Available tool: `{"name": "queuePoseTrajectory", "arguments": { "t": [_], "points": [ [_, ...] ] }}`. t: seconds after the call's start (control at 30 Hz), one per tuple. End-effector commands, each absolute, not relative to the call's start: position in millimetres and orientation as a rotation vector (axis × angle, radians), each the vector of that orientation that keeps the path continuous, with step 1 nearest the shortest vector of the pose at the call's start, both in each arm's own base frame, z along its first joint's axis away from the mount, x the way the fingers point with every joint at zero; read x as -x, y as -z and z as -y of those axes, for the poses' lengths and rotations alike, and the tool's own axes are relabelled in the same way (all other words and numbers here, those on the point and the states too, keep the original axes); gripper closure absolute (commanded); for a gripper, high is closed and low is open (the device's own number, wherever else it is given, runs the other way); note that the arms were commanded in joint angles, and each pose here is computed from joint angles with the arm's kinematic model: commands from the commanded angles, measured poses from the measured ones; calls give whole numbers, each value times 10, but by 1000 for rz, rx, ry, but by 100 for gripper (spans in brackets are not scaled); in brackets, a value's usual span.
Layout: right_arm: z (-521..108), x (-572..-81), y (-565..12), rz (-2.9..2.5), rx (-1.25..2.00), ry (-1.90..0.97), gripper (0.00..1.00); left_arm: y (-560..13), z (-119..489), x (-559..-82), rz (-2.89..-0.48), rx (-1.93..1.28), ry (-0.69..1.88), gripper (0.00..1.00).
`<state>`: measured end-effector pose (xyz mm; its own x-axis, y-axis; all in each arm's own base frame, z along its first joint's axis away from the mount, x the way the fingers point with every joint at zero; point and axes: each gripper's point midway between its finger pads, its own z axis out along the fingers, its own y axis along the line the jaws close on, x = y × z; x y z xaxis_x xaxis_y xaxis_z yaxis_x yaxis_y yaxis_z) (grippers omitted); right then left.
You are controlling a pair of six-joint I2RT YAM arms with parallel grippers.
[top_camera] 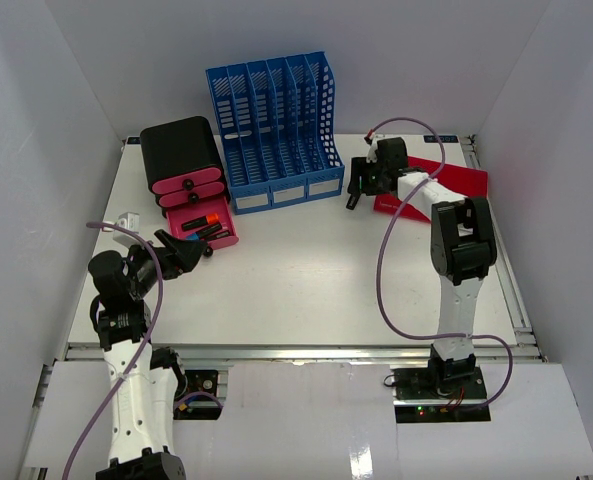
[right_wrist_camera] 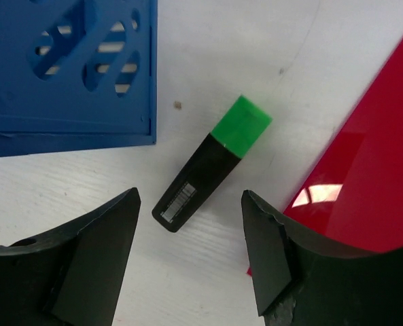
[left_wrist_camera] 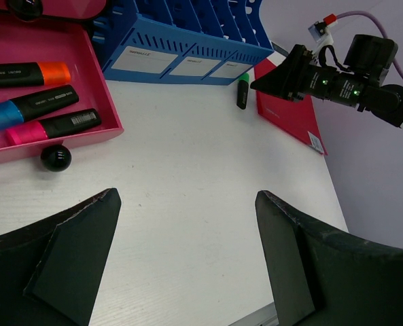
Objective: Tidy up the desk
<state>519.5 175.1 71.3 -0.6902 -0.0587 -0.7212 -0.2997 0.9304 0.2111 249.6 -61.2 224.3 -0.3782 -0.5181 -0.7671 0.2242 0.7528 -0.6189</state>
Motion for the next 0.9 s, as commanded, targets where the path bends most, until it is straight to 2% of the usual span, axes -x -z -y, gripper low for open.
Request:
{"name": "queuePoseTrajectory", "arguments": {
  "t": [0.0,0.17,0.57,0.87],
  "points": [
    [-1696,-5237,-657,-2305,40,-295,30,-2262,632,-2485,-1782,199,803,8],
    [-1683,-5308,-669,-2247,-9,-177,28,-2258,627,-2489,-1785,202,801,8],
    [-1663,-5460,-455,-2259,-71,-133,32,-2255,628,-2486,-1787,202,802,8],
    [-1661,-5478,-360,-2267,-85,-127,39,-2256,628,-2484,-1787,203,801,8]
  ]
}}
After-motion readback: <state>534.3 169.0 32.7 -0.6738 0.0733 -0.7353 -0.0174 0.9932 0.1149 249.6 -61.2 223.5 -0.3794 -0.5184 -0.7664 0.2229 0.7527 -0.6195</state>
